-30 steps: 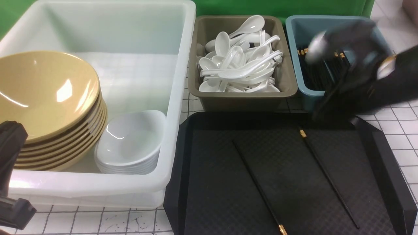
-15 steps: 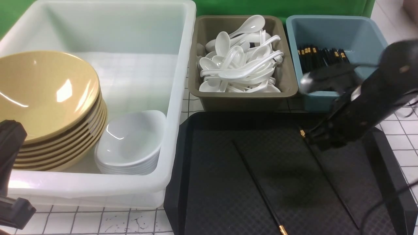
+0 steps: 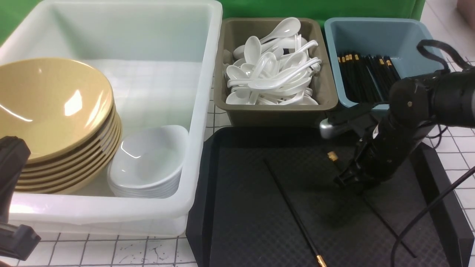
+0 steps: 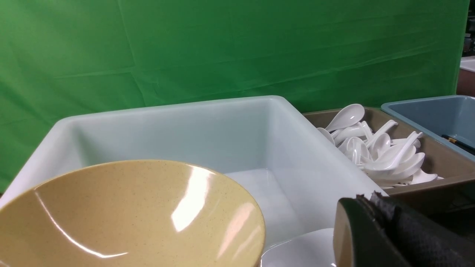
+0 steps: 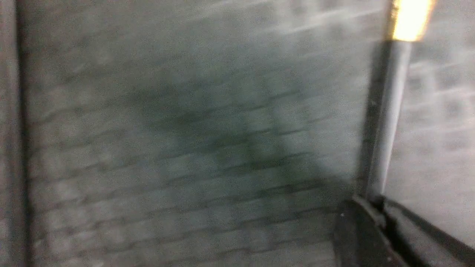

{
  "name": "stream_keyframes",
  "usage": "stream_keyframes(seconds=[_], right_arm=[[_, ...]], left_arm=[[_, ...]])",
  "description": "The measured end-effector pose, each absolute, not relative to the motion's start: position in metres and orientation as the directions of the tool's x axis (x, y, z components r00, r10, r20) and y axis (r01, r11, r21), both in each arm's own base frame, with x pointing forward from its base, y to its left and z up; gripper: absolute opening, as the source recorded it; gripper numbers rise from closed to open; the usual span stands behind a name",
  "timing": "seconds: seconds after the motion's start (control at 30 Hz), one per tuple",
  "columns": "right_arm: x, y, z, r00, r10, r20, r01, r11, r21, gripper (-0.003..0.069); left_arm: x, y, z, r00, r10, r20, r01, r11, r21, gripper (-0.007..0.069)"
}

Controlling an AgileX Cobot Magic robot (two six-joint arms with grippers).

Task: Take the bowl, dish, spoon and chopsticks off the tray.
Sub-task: Use the right arm to grab a chopstick, then use the right arm to put a chopstick into the small storage box on the right

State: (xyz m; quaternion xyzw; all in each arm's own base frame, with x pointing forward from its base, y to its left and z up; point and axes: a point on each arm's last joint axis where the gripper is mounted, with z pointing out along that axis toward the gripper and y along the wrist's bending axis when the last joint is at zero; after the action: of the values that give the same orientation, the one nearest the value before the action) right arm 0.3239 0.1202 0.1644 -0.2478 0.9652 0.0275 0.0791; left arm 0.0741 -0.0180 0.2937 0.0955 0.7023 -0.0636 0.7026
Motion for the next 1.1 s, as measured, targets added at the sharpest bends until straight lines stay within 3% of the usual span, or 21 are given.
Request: stream_keyframes(seconds=[0.13,0.23,0.37,0.4,0.47,0.57,0.6,0.67,0.8,0.93,1.03,1.1], right_arm=[[0.306,0.14,0.179,-0.818,-0.551,-0.165,-0.561,0.828,0.018,0.0068],[0.295,0.15,0.213,-0.772,-0.57,-0.281,-0.594,0.804,0.001,0.0068],[0.281,0.147,0.278,-0.661,-0.509,-0.552,-0.585,0.81,-0.046,0.0068],[0.28,0.139,0.306,-0.578,-0.448,-0.682,-0.555,0.828,-0.074,0.0068],[0.29,0.124,0.337,-0.414,-0.334,-0.847,-0.473,0.874,-0.113,0.0068],[0.304,0.109,0.352,-0.275,-0.255,-0.927,-0.391,0.911,-0.134,0.0068],[0.325,0.095,0.354,-0.168,-0.201,-0.965,-0.309,0.94,-0.142,0.0068],[0.35,0.08,0.344,-0.133,-0.159,-0.978,-0.237,0.964,-0.124,0.0068],[0.393,0.064,0.304,-0.219,-0.13,-0.967,-0.175,0.98,-0.092,0.0088],[0.426,0.053,0.253,-0.47,-0.095,-0.877,-0.144,0.989,-0.03,0.02],[0.423,0.058,0.267,-0.584,-0.056,-0.81,-0.134,0.991,0.028,0.0318],[0.412,0.065,0.282,-0.647,-0.072,-0.759,-0.153,0.987,0.036,0.0349]], left_arm=[[0.074,-0.018,0.294,0.006,0.045,-0.999,0.223,0.974,0.045,-0.0006],[0.074,-0.018,0.294,0.006,0.045,-0.999,0.223,0.974,0.045,-0.0006],[0.074,-0.018,0.294,0.006,0.045,-0.999,0.223,0.974,0.045,-0.0006],[0.074,-0.018,0.294,0.006,0.045,-0.999,0.223,0.974,0.045,-0.0006],[0.074,-0.018,0.294,0.006,0.045,-0.999,0.223,0.974,0.045,-0.0006],[0.074,-0.018,0.294,0.006,0.045,-0.999,0.223,0.974,0.045,-0.0006],[0.074,-0.018,0.294,0.006,0.045,-0.999,0.223,0.974,0.045,-0.0006],[0.074,-0.018,0.294,0.007,0.044,-0.999,0.223,0.974,0.045,-0.0006],[0.074,-0.018,0.294,0.008,0.044,-0.999,0.222,0.974,0.045,-0.0006],[0.074,-0.018,0.294,0.006,0.045,-0.999,0.223,0.974,0.045,-0.0006],[0.074,-0.018,0.293,0.003,0.045,-0.999,0.225,0.973,0.045,-0.0006],[0.074,-0.018,0.293,0.003,0.045,-0.999,0.225,0.973,0.045,-0.0006]])
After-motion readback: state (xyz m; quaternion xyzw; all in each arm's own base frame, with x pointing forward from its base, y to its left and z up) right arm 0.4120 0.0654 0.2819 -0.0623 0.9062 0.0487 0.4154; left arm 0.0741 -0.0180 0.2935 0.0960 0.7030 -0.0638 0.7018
